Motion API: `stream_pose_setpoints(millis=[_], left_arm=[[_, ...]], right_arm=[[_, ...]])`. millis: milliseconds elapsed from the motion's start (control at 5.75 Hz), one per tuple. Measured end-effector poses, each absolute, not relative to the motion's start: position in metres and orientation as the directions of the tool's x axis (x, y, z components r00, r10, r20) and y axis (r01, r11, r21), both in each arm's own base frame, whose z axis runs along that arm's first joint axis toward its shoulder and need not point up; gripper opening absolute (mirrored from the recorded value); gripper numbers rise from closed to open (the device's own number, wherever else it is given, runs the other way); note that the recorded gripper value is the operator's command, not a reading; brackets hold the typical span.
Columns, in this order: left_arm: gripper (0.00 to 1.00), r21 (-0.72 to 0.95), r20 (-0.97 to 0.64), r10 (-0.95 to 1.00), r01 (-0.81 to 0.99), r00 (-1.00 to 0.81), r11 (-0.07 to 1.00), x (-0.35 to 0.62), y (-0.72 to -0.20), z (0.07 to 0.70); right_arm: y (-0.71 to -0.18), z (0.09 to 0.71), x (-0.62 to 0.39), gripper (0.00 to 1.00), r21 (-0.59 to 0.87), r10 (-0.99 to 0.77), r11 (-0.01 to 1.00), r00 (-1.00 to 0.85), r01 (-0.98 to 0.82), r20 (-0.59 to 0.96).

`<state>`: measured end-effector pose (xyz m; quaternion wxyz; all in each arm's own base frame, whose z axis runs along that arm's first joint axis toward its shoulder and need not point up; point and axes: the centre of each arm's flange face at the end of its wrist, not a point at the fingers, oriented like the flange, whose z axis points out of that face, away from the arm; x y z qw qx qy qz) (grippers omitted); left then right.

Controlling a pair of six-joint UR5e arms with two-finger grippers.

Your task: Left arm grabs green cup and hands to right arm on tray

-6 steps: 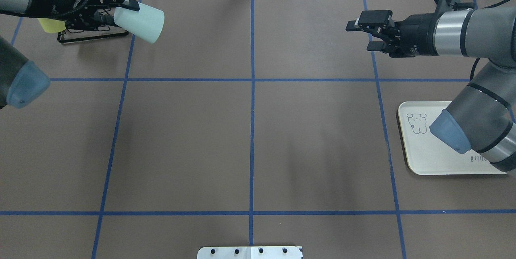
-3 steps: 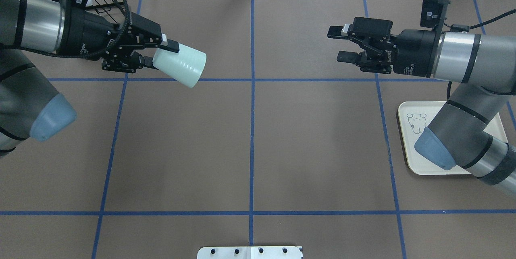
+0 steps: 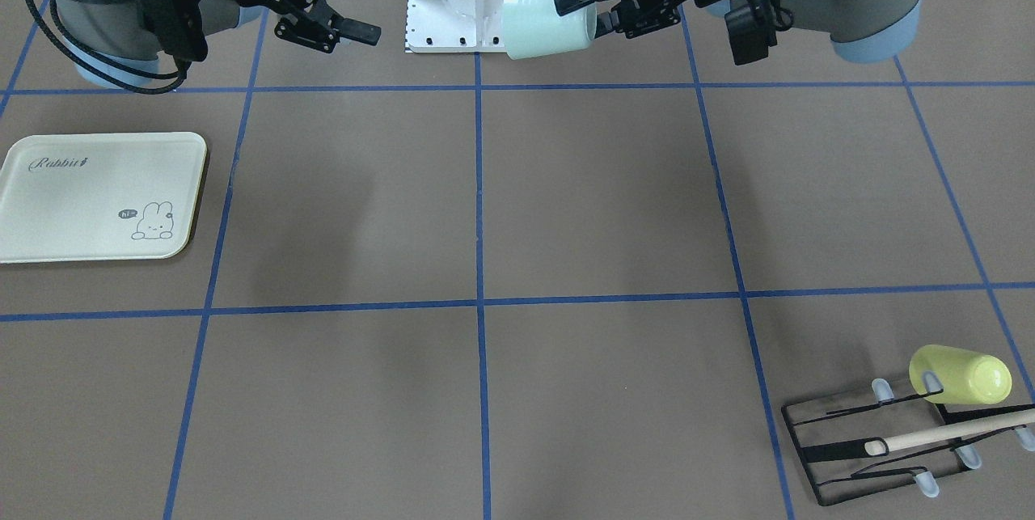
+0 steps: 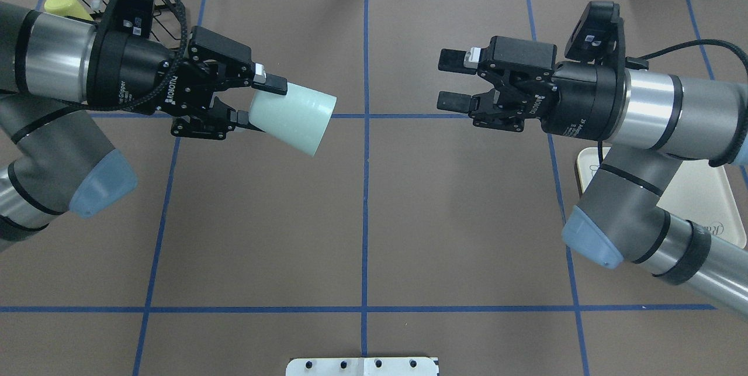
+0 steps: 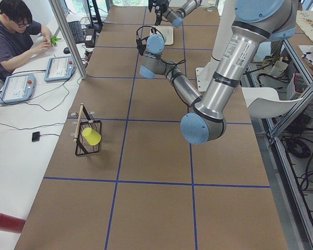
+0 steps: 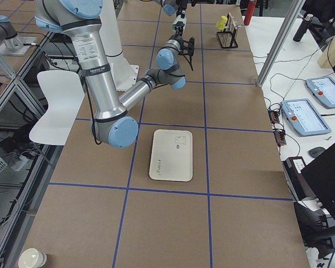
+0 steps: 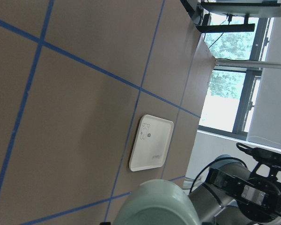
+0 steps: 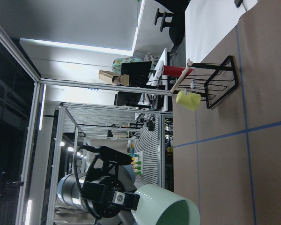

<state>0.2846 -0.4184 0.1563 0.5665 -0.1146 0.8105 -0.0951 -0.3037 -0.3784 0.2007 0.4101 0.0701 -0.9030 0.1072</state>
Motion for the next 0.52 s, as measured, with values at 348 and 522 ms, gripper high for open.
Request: stream_pose_setpoints(millis=[348, 522], left_arm=[[0.00, -0.362, -0.815, -0.378, -0.124, -0.438, 0.924, 0.275, -0.417, 0.126], [0.00, -0.373, -0.802, -0.388, -0.127, -0.454, 0.919, 0.274, -0.417, 0.122]], right_arm=[[-0.355, 0.199, -0.317, 0.85, -0.175, -0.009, 0.969, -0.738, -0.173, 0.675], [-0.348, 0.195, -0.324, 0.85, -0.177, 0.001, 0.972, -0.746, -0.156, 0.666]])
